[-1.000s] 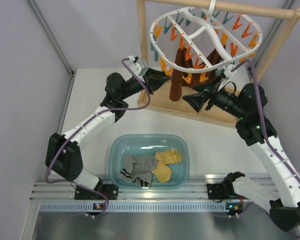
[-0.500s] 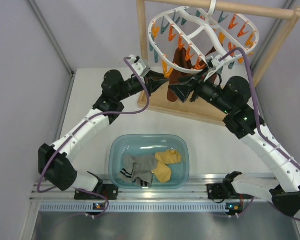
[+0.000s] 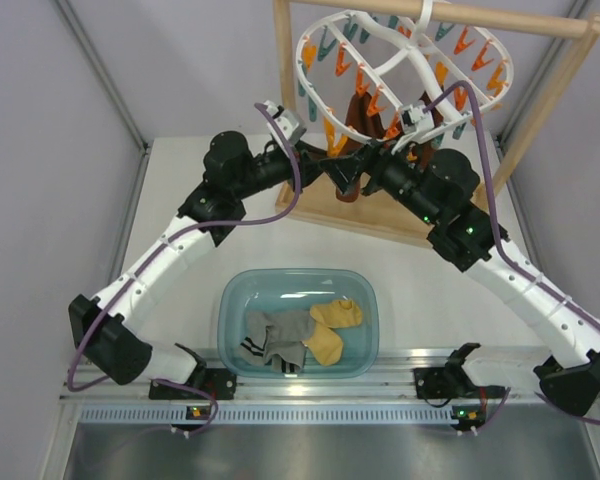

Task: Clip the socks to the hanger
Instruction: Open the clamp at the hanger.

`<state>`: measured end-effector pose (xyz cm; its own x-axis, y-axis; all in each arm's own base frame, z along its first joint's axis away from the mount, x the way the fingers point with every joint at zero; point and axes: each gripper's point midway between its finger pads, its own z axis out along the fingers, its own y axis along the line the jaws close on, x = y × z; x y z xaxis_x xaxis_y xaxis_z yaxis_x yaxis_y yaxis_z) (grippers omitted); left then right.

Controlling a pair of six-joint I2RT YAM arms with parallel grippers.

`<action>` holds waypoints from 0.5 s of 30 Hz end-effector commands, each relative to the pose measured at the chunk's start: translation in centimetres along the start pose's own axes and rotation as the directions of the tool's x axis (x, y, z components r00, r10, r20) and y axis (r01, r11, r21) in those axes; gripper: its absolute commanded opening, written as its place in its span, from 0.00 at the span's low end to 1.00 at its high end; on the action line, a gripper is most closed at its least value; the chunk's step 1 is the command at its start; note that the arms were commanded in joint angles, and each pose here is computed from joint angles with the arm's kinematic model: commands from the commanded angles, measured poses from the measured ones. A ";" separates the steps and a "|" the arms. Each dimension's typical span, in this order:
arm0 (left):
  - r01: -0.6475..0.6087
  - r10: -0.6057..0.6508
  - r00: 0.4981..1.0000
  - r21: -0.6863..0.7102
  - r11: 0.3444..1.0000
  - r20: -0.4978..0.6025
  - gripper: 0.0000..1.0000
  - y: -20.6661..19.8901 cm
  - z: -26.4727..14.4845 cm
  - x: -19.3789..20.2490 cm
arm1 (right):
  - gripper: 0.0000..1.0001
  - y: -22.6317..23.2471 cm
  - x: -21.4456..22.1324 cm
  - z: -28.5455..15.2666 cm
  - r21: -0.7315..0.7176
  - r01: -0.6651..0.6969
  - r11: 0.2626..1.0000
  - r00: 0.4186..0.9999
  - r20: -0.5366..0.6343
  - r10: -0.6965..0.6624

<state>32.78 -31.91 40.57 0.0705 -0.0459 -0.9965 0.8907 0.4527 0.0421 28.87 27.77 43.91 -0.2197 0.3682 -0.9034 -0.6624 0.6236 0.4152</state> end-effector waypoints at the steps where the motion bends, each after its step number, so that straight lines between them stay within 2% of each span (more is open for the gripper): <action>1: -0.032 0.031 0.998 0.020 0.999 0.057 0.00 -1.8 -1.1 -4.5 | 0.78 1.1 -2.3 0.8 0.006 -0.032 0.999 0.996 0.085 0.031; 7: -0.003 0.003 1.000 0.014 1.000 0.009 0.00 -2.6 -1.3 -4.0 | 0.73 0.1 -3.2 1.5 0.090 -0.033 0.995 0.992 0.127 0.022; 15: 0.002 -0.002 1.000 0.033 0.999 -0.001 0.00 -3.3 -1.4 -3.9 | 0.69 0.5 -4.7 2.2 0.089 -0.047 0.995 0.986 0.164 0.033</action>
<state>31.98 -31.70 41.06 0.0112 -0.0081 -0.9999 0.8683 0.4961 0.0057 30.44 28.57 44.33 -0.2169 0.4064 -0.8876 -0.5913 0.6687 0.4507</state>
